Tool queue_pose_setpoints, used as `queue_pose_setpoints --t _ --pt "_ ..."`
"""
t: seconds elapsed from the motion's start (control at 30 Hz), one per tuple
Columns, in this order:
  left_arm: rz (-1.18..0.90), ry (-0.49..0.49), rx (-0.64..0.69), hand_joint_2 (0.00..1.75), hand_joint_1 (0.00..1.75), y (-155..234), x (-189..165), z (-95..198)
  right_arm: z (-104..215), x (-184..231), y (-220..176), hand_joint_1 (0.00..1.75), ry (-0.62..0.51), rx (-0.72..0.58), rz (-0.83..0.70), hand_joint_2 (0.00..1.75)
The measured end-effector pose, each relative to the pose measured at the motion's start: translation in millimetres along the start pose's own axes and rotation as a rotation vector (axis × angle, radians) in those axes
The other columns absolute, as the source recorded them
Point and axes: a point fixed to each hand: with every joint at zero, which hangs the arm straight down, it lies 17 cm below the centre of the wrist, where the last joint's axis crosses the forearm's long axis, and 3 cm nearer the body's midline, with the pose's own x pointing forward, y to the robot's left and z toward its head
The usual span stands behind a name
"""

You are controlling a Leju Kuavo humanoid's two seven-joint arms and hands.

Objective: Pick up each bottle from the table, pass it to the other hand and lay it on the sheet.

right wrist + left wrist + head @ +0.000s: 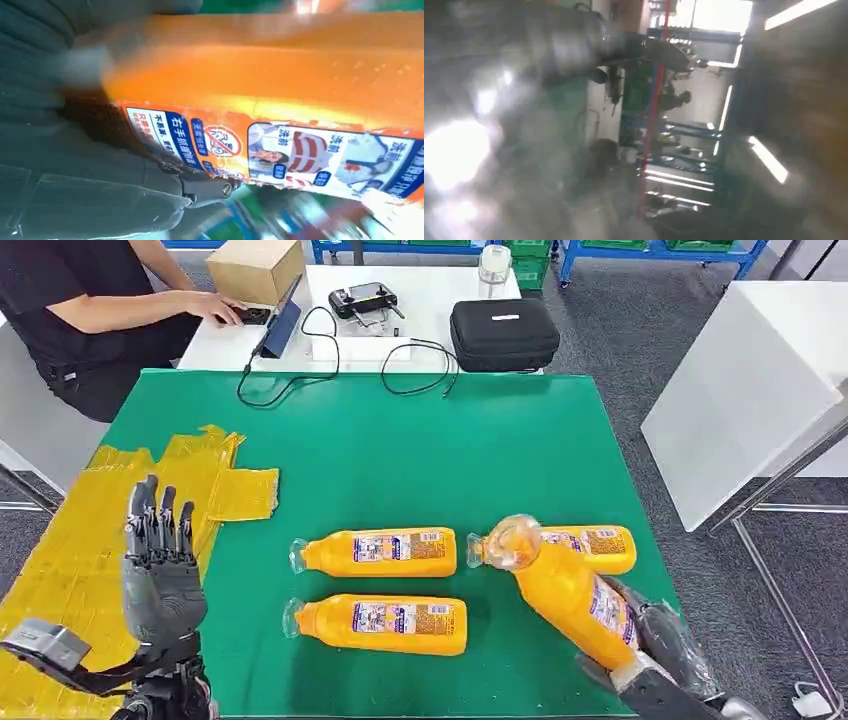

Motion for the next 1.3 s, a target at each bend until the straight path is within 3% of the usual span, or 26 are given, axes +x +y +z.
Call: queue_pose_setpoints --t 0.2,0.43,0.57,0.97,1.3 --pt "0.133 0.143 -0.087 1.75 0.0 -34.1 -21.2 0.9 -36.5 52.9 2.2 1.75 -0.142 -0.081 -0.105 1.75" --pt "0.418 0.245 -0.229 1.75 0.0 -87.5 -23.3 -0.3 -119.7 91.0 15.1 1.75 -0.212 -0.128 -0.151 1.75" --pt "0.479 0.262 -0.282 1.75 0.0 -102.7 -23.2 1.4 -160.3 107.4 24.6 1.75 -0.222 -0.11 -0.147 1.75" --pt "0.512 0.28 -0.311 1.75 0.0 -110.6 -26.3 4.0 -206.6 133.1 69.4 1.75 -0.208 -0.025 -0.066 1.75" --pt "0.456 0.27 -0.267 1.75 0.0 -99.6 -32.9 -1.3 -210.5 159.8 118.2 1.75 -0.225 0.057 -0.008 1.75"
